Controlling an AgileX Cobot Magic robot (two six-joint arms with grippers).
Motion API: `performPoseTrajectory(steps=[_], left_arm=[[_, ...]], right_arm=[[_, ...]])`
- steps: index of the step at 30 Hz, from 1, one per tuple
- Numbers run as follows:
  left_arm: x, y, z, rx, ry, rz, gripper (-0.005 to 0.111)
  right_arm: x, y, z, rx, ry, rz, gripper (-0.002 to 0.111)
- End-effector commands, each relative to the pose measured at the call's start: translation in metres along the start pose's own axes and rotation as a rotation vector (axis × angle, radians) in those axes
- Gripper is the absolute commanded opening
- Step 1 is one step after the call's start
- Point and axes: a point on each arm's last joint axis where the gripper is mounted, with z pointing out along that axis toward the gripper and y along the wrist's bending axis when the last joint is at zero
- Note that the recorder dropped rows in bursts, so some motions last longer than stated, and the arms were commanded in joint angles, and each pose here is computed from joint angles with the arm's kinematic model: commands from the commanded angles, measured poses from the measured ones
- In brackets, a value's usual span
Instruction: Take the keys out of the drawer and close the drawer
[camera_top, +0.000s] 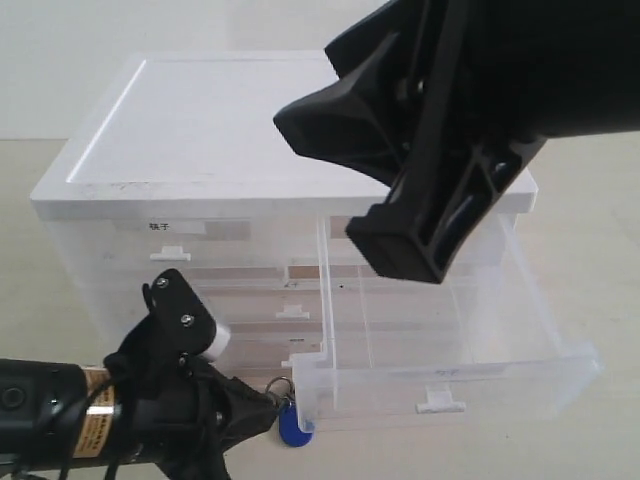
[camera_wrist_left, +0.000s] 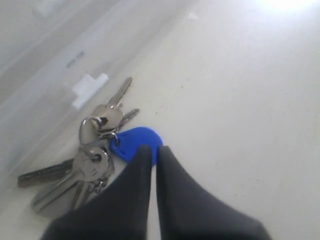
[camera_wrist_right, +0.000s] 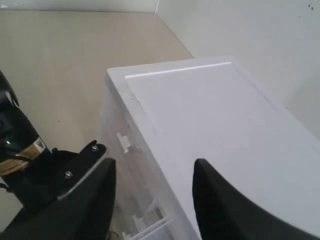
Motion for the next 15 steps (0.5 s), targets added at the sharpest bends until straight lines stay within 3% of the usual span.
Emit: performPoseTrajectory(steps=[1,4,6,9,10,12,15], left_arm=[[-0.002,-0.015,-0.03,0.077,-0.108,0.02,0.005],[0.002,-0.025,-0.045,0.146,-0.133,0.037,0.005],[0.006,-0.03,-0.051,0.181,-0.111,0.03,0.005],[0.008,-0.039,-0.056,0.276,-0.134,0.044,0.005],[0.006,-0.042,-0.057,0.312,-0.161,0.043,0.005],[-0.003,-0.044,-0.059,0.34,-0.216,0.034,0.005],[-0.022,-0.042,-0.058,0.33,-0.271,0.061,0.005]], right_arm=[[0.002,-0.003,-0.002,0.027,0.01,-0.036,0.043],[0.006,-0.011,-0.003,0.126,0.056,0.05,0.043],[0.01,-0.02,-0.005,0.229,0.093,0.083,0.036],[0.015,-0.039,-0.012,0.442,0.155,0.034,0.006],[0.016,-0.044,-0.015,0.506,0.17,0.037,0.0],[0.017,-0.049,-0.016,0.569,0.176,0.009,0.0],[0.025,-0.045,-0.005,0.556,0.2,-0.016,0.0]])
